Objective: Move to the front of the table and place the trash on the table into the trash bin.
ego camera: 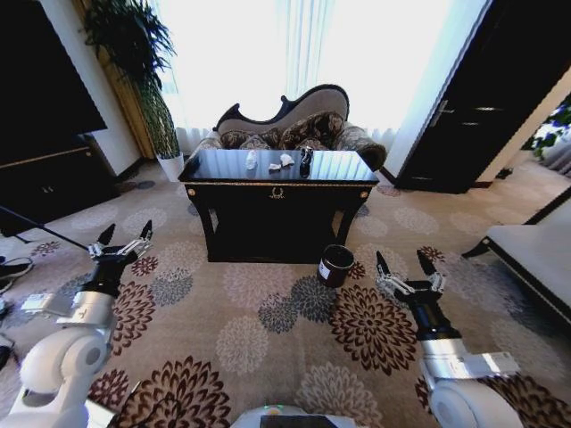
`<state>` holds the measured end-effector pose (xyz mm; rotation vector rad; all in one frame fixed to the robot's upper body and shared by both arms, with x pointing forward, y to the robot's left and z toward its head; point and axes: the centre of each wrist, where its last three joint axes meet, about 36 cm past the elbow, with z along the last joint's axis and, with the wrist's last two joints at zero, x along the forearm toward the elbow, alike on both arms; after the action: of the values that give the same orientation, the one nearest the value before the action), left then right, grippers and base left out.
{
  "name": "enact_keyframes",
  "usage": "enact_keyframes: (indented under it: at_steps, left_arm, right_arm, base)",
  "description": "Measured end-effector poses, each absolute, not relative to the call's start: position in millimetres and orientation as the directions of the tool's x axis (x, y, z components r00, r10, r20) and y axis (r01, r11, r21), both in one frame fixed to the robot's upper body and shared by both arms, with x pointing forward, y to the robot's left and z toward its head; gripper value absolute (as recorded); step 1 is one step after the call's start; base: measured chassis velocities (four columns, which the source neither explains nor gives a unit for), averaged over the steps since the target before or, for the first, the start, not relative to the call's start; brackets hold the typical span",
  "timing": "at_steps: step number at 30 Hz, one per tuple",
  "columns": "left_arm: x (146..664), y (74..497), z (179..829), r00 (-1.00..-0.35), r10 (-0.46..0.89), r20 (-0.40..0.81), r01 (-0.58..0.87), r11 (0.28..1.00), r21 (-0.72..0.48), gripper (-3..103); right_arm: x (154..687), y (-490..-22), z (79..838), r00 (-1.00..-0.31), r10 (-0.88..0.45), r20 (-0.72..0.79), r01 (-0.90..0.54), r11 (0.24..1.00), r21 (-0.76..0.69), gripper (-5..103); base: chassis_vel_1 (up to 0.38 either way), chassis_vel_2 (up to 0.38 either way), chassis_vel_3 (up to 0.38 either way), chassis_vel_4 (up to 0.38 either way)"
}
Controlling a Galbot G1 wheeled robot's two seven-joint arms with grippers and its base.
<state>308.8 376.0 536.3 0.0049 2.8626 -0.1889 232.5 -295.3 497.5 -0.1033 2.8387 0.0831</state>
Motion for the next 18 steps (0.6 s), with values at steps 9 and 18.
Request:
enact_keyframes:
  at_steps: [9, 18]
  left_arm:
    - [311.2, 378.7, 532.8, -0.964, -0.019, -0.265, 0.024, 0.987, -0.161, 100]
    - [313.2, 385.3, 537.2, -0.962, -0.028, -0.271, 0.015, 0.988, -0.157, 100]
  right_arm:
    - [229.9, -294.9, 496.4, -0.953, -0.065, -0.295, -0.081, 0.996, 0.043, 100]
    - [231.7, -295.0, 496.3, -0.951, -0.065, -0.302, -0.082, 0.996, 0.042, 100]
  base:
    - [-0.205, 0.204, 0.21, -0.193]
    - [-0.206, 0.196, 0.197, -0.206]
